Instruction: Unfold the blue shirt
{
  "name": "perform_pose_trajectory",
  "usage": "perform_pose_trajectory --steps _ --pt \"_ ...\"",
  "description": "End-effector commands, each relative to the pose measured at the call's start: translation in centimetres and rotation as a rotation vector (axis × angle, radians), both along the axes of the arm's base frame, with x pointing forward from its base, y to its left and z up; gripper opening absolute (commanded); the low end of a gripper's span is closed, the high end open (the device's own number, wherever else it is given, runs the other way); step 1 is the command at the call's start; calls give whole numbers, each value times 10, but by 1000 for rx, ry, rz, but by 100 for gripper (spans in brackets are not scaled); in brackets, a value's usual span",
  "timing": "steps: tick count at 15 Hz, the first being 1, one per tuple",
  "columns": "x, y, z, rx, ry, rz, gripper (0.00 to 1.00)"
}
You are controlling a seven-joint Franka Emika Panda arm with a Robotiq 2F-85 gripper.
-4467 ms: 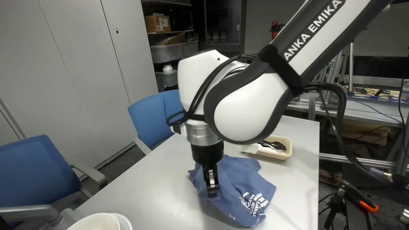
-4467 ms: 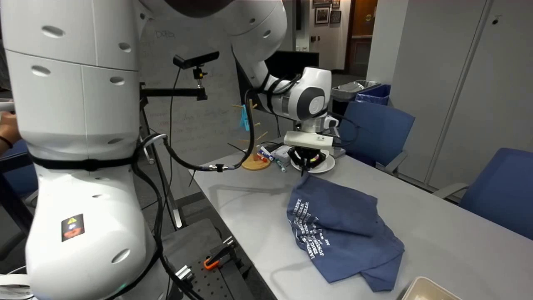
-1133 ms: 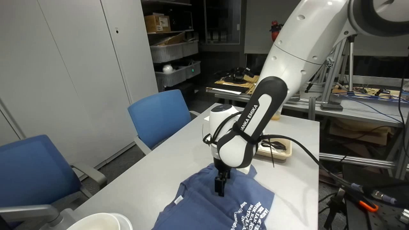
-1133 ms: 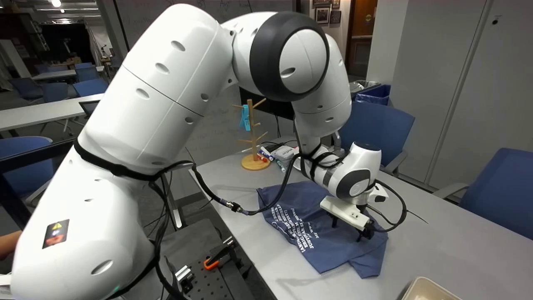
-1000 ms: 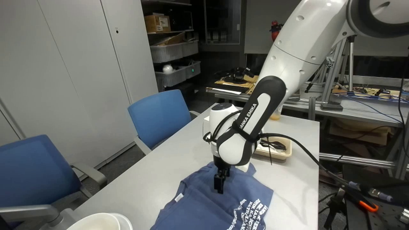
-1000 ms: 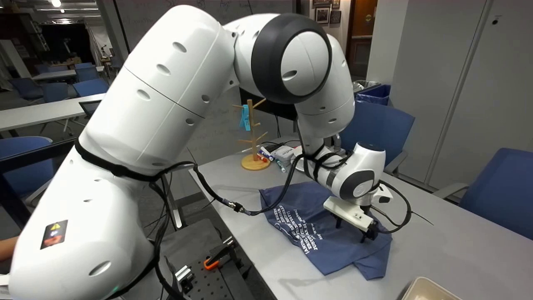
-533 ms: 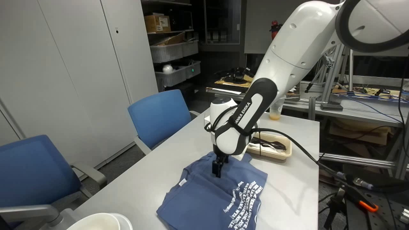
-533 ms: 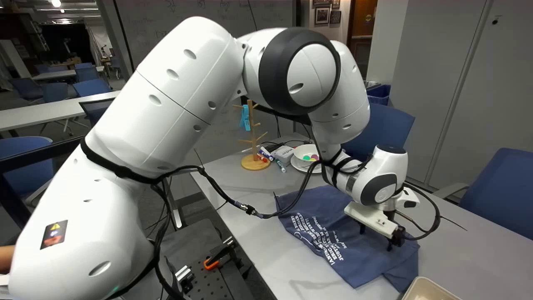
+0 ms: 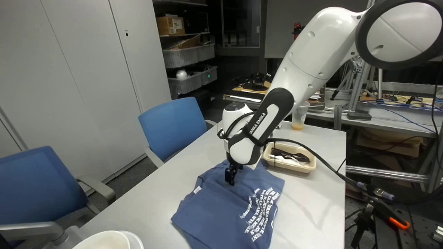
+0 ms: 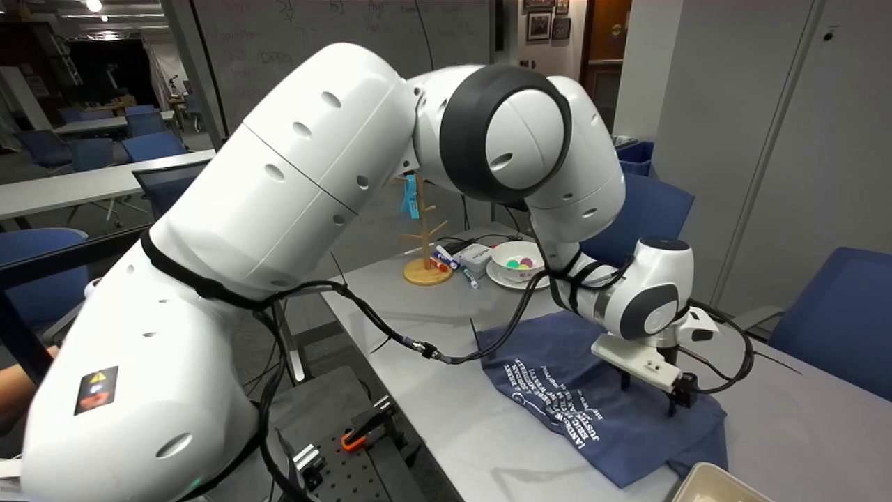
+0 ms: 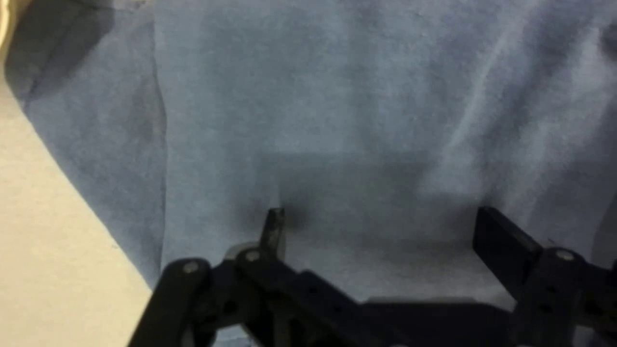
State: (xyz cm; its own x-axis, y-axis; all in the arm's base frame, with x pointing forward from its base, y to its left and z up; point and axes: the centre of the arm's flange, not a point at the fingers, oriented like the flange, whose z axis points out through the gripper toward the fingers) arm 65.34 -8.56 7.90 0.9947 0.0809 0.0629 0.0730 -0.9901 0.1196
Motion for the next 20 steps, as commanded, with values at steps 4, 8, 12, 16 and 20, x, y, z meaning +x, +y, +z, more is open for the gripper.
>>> perform_pose_trajectory --steps 4,8,12,16,20 --pt "16 56 54 -14 41 54 100" --pt "27 91 72 22 28 111 100" --pt "39 108 56 64 27 148 100" --pt "45 101 30 50 53 127 78" --pt "48 93 14 39 70 113 37"
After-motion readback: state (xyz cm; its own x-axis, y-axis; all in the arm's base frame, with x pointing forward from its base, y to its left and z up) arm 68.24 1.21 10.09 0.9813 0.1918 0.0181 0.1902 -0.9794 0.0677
